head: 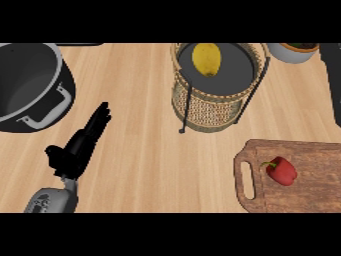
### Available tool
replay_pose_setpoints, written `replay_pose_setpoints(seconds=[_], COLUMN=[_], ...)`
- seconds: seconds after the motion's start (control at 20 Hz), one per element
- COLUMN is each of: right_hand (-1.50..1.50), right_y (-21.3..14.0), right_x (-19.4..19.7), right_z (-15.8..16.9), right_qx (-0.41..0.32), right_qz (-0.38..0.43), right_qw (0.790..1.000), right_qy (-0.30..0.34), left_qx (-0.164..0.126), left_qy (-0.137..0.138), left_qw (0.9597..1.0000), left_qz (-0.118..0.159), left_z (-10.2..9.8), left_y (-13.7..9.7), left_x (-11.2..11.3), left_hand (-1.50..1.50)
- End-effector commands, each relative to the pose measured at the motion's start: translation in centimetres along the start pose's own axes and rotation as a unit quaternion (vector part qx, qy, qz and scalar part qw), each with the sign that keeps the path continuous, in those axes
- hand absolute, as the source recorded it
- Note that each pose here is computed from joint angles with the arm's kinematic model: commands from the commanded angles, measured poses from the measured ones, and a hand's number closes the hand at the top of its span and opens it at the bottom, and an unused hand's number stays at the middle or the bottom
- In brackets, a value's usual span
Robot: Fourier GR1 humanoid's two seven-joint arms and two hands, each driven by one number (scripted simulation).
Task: Pick the lemon from the cutting board and place it in the tiered basket
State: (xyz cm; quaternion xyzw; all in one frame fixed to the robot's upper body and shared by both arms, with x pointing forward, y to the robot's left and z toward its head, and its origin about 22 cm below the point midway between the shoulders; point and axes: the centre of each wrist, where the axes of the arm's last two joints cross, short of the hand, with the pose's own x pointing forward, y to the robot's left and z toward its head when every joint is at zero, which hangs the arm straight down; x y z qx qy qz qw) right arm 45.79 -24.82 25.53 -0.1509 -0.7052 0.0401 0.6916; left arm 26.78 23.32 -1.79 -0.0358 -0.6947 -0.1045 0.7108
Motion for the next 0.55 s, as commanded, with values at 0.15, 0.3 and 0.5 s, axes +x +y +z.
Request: replay_pose_setpoints(seconds=[0.15, 0.3, 0.5], right_hand=[-1.5, -1.5, -1.5], right_y=[-12.4, -18.4, -23.5], right_x=[-2.8, -5.1, -8.6], right_z=[0.9, 2.2, 4.6], right_qx=[-0.071, -0.076, -0.066], right_qz=[-0.084, -0.084, -0.069], right_qw=[0.993, 0.993, 0.995], right_qy=[-0.039, -0.031, -0.03], left_qx=[0.003, -0.012, -0.007], left_qy=[0.002, -0.004, -0.011], left_qw=[1.0, 0.9999, 0.9999], left_qz=[-0.002, -0.003, 0.006], left_z=[-0.2, -0.1, -0.2], left_y=[-2.0, 0.2, -1.2], left_x=[-1.2, 0.3, -0.2], left_hand=[0.0, 0.0, 0.0])
